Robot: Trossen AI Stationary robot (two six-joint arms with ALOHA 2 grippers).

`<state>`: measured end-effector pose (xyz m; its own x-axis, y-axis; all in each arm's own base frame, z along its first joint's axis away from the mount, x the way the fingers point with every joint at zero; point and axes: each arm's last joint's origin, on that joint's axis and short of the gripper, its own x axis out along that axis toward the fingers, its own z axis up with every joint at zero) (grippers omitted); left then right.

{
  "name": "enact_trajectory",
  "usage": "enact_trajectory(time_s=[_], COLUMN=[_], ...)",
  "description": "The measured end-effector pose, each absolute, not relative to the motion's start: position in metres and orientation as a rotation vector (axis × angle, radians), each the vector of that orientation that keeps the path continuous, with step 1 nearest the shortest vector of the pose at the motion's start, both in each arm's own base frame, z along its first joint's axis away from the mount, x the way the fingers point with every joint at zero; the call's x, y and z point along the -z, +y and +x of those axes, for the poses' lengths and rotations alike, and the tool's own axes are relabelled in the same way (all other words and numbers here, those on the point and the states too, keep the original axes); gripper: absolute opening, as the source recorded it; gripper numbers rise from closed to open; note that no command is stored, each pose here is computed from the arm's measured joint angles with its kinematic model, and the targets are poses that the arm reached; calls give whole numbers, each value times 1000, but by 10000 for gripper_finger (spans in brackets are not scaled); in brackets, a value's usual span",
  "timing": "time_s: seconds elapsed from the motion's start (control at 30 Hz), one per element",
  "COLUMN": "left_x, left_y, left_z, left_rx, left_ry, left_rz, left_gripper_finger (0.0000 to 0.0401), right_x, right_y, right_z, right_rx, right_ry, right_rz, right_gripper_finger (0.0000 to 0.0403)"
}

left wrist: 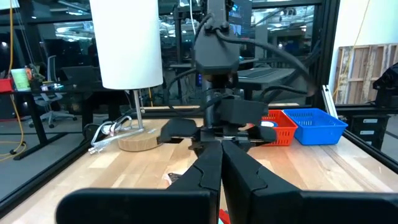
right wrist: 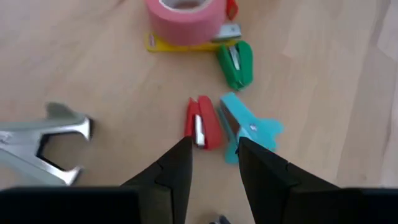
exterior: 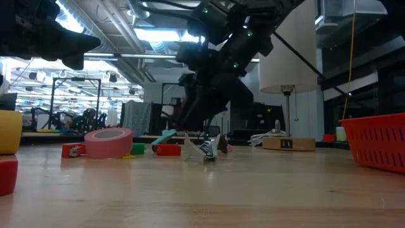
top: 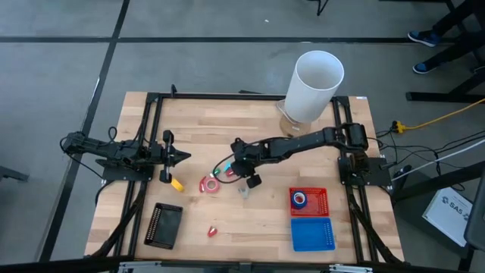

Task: Pick and place Stapler, Stapler remover, tape
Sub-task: Put the black staple remover into the blue basket

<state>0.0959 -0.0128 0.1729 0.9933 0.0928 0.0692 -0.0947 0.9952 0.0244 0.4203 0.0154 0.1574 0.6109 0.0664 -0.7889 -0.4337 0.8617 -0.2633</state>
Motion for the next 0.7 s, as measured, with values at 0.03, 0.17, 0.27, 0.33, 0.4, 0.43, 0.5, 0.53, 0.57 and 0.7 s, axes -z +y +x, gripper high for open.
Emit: enact_trajectory(time_s=[0.03,0.17,0.27,0.33,0.4,0.43,0.5,0.53,0.57,0.7], left_x=[-173,-173,-173,-173,-173,-173,-173,-173,-173,-173], left_y=[-13,-13,-13,-13,-13,-13,-13,-13,-13,-13], left_z=[96,96,96,96,96,96,96,96,96,96], left_rx=[-94,-94,-94,-94,-94,-94,-94,-94,-94,-94], left_ry=[-67,-68,-68,-68,-68,-68,-68,-68,-68,-67], left_rz=[28,28,28,28,27,28,28,27,28,28], left_gripper_finger=[4,4,4,4,4,4,4,4,4,4], right_x=[-158,-162,-164,-164,-163,-162,-160,-160,-162,-172], right_y=[17,22,23,23,22,21,19,18,17,18], right_z=[421,426,427,427,426,425,422,419,417,408], right_rx=[-302,-298,-294,-279,-244,-226,-199,-196,-199,-234], right_ry=[859,790,766,772,795,816,869,893,906,919], right_rz=[-464,-477,-480,-488,-504,-513,-526,-525,-519,-482], right_gripper_finger=[131,131,131,131,131,131,131,131,131,131])
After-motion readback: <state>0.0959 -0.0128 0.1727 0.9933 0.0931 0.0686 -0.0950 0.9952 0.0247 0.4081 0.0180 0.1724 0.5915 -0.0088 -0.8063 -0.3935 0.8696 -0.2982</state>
